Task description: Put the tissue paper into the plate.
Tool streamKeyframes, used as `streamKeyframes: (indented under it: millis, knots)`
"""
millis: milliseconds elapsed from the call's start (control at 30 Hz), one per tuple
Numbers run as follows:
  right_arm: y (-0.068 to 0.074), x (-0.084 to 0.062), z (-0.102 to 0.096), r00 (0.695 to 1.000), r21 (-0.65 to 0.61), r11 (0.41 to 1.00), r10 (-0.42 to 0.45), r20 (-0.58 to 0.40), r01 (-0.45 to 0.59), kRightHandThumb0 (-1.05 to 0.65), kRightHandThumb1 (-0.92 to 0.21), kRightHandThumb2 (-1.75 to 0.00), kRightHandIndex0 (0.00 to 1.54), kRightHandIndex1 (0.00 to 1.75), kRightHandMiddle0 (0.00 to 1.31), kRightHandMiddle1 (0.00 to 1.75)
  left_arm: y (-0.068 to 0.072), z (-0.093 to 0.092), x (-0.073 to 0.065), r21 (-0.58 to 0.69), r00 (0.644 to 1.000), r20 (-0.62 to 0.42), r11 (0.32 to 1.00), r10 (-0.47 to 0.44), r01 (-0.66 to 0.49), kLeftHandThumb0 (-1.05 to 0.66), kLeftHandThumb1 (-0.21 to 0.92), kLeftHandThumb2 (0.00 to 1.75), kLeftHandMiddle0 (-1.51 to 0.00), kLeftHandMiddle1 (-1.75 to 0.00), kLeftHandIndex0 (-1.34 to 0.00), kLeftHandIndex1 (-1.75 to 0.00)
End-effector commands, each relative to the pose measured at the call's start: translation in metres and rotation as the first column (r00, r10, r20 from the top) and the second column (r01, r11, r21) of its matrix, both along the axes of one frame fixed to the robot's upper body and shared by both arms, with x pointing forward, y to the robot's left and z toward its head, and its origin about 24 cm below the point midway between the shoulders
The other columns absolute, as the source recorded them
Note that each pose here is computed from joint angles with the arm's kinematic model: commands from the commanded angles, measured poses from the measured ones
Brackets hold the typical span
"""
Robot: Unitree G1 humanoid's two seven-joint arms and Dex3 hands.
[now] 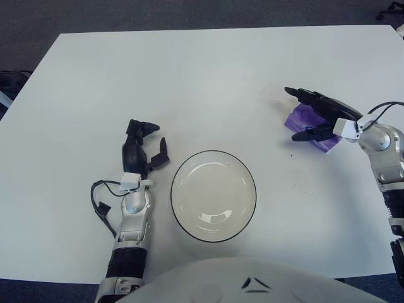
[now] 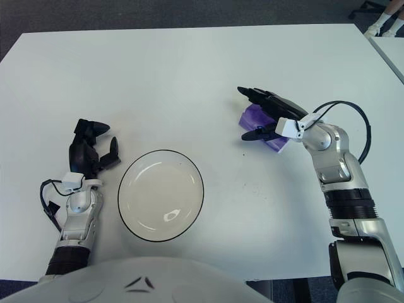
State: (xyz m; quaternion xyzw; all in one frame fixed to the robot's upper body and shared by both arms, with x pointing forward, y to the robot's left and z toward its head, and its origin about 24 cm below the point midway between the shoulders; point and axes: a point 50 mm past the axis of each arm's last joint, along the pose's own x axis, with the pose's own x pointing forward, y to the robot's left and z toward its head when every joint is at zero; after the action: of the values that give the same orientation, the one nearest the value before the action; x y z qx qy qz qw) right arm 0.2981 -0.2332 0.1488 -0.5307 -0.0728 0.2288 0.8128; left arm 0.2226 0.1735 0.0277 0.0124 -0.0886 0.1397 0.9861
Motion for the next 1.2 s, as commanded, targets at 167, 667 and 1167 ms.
streamKeyframes:
  millis: [167, 667, 1167]
  knots:
    - [-0.002, 0.001, -0.003, 1.000, 0.025, 1.000, -0.014, -0.022, 0.014, -1.05, -0.82, -0.24, 0.00, 0.00, 0.00, 0.00, 0.001, -0.064, -0.046, -0.016, 0.944, -0.327, 0.999, 0.035, -0.042, -0.01, 0.39, 1.18, -0.63, -1.54, -0.37, -1.75]
    - [-0.012, -0.001, -0.021, 0.995, 0.030, 0.996, -0.082, -0.061, 0.084, -1.05, -0.83, -0.25, 0.00, 0.00, 0.00, 0.00, 0.003, -0.063, -0.046, -0.009, 0.943, -0.332, 0.999, 0.034, -0.039, -0.01, 0.39, 1.19, -0.63, -1.56, -0.37, -1.75]
    - [-0.016, -0.008, -0.045, 0.987, 0.072, 0.985, -0.151, -0.054, 0.155, -1.05, -0.88, -0.27, 0.00, 0.00, 0.00, 0.00, 0.005, -0.062, -0.049, -0.011, 0.945, -0.325, 0.999, 0.037, -0.043, -0.01, 0.40, 1.16, -0.62, -1.52, -0.39, -1.75]
